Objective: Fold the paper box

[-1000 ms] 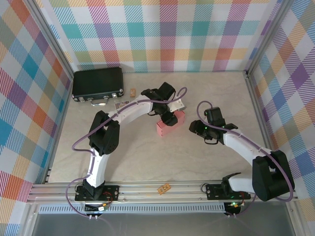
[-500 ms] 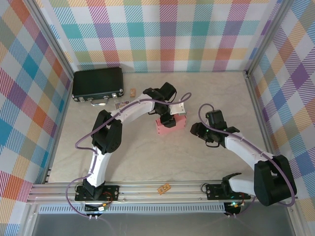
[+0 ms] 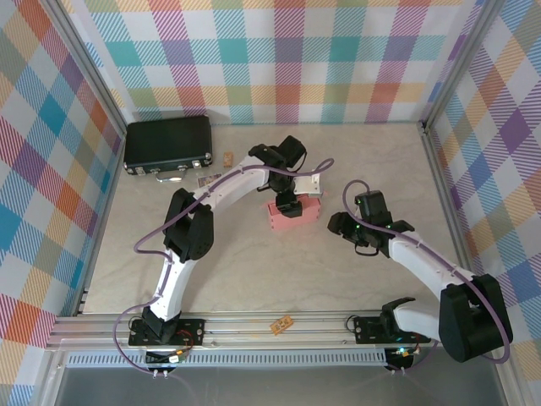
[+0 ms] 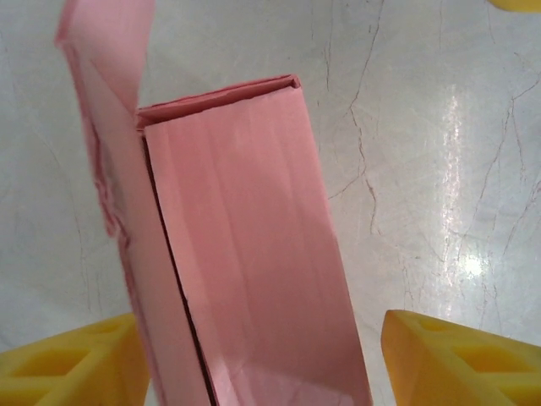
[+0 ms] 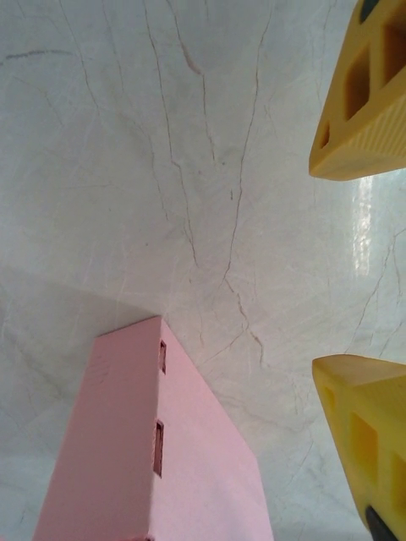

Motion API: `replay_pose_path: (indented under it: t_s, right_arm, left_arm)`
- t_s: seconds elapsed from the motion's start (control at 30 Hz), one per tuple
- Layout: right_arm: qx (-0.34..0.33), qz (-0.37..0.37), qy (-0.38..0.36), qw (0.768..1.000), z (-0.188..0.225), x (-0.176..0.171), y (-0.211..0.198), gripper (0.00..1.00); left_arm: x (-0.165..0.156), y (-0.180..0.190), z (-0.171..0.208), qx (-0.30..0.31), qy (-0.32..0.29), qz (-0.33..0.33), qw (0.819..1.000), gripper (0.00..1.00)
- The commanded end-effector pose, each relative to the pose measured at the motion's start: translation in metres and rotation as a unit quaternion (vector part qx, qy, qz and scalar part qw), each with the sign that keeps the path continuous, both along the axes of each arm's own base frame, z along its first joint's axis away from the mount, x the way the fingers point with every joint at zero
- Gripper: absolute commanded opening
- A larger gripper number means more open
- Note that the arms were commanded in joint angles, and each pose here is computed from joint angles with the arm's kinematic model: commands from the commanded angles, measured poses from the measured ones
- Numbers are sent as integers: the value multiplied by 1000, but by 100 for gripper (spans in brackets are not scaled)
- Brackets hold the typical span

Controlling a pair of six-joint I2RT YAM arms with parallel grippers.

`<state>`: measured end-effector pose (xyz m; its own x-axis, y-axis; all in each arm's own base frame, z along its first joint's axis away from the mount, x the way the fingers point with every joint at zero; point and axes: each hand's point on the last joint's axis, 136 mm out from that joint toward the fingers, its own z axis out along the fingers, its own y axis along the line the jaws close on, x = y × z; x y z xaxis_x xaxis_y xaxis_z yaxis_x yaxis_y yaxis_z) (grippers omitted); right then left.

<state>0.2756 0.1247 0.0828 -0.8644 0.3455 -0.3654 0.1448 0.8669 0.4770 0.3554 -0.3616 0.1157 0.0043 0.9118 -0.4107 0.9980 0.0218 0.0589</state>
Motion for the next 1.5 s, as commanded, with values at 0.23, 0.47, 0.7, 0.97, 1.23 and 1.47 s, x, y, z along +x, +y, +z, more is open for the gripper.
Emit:
replay_pose_path:
  t_s: [0.23, 0.47, 0.7, 0.97, 1.23, 1.47]
  right_arm:
    - [-78, 100, -64, 990, 47, 35, -6, 58]
    - [-124, 215, -113, 962, 77, 66, 3, 58]
    - [-103, 322, -175, 925, 106, 79, 12, 56]
    - [-111, 457, -247, 847, 111, 72, 29, 55]
    - [-74, 506, -225, 829, 100, 74, 41, 51]
    - [-75, 518, -194, 829, 88, 81, 39, 48]
  left_arm:
    - [-12, 12, 84, -58, -24, 69, 996, 72]
    - [-4, 47, 120, -105, -76, 228, 965, 74]
    - [-11, 104, 130, -131, -67, 454, 879, 72]
    - [-35, 132, 106, -134, -30, 521, 842, 73]
    - [-38, 123, 71, -117, 39, 545, 829, 62]
    - [-30, 113, 51, -106, 58, 555, 823, 55]
